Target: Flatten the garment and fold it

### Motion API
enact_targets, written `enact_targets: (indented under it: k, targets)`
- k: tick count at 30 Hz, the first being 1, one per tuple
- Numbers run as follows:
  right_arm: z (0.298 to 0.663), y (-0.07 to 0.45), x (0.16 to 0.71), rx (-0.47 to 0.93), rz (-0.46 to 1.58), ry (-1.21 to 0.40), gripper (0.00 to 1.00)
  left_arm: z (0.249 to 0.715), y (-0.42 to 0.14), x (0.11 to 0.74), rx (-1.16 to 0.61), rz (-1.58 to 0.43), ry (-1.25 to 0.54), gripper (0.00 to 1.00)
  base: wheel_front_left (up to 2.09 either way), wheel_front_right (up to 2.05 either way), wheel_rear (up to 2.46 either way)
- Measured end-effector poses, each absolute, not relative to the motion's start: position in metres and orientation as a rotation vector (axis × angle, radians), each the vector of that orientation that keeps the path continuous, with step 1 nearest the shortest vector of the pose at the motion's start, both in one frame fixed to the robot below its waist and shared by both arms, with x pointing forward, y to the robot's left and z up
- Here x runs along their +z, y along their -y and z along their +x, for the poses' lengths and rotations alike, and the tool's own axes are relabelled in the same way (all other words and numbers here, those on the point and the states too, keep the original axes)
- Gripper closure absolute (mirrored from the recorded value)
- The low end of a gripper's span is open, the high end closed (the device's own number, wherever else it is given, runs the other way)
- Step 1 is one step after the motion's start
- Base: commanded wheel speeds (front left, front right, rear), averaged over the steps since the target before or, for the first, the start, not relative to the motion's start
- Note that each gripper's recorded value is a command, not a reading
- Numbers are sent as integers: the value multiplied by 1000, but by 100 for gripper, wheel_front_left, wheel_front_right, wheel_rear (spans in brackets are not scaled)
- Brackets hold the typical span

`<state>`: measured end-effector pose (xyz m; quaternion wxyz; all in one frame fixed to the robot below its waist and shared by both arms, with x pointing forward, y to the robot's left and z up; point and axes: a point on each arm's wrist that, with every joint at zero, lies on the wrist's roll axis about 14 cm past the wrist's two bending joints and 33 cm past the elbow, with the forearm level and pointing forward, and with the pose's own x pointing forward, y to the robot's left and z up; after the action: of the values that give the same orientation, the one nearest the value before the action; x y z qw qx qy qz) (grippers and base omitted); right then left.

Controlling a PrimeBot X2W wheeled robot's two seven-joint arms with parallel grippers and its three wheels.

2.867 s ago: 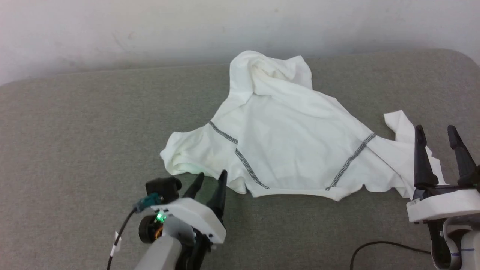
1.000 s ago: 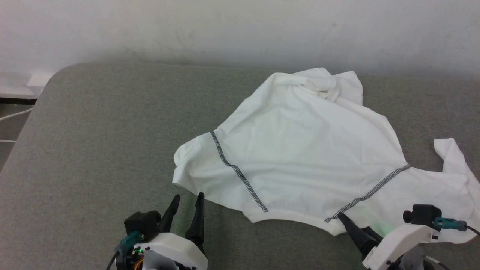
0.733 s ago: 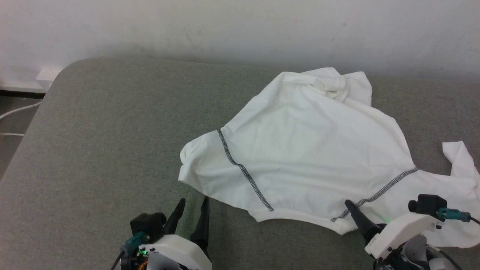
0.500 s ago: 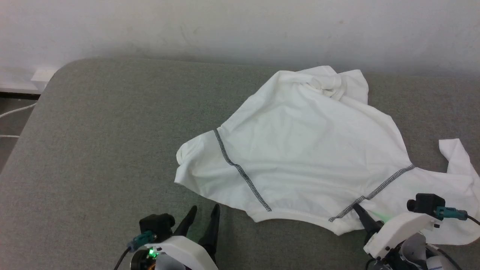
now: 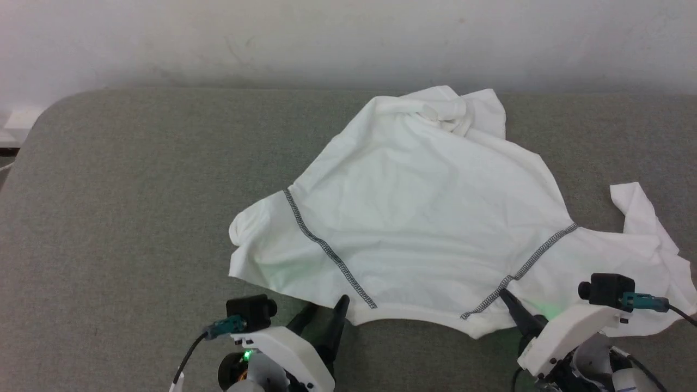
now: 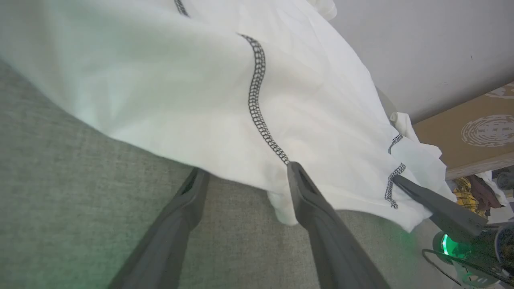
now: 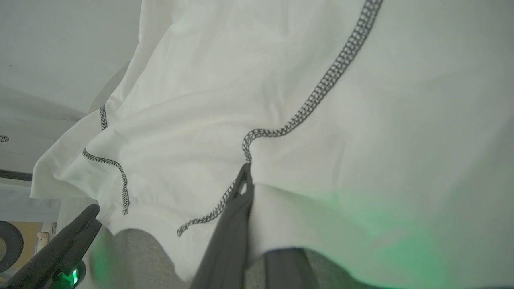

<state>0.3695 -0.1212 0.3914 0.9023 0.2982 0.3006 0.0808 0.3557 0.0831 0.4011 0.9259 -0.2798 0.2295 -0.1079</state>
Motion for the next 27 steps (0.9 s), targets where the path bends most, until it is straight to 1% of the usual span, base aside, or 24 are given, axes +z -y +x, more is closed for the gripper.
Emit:
enact_targets:
  k: [7,8,9,13,17,22,27]
  targets:
    - [372,127,396,162,611,-610,100,370,-69,399,-263,-581,-481,0,0,0,0]
    - [372,129,396,158,606,-608,100,371,-67,398,-272,-579,-484,51,0,0,0]
    - [372,130,396,154,599,-606,100,372,-65,398,-280,-579,-485,100,0,0,0]
    - [373,134,406,155,553,-561,100,373,-64,402,-291,-565,-452,100,0,0,0]
    - [380,134,442,185,445,-417,100,381,-70,431,-308,-538,-321,100,0,0,0]
    - [382,135,511,229,366,-190,100,390,-73,505,-358,-558,-81,100,0,0,0]
    - [380,141,595,290,271,44,100,387,-80,593,-419,-523,144,100,0,0,0]
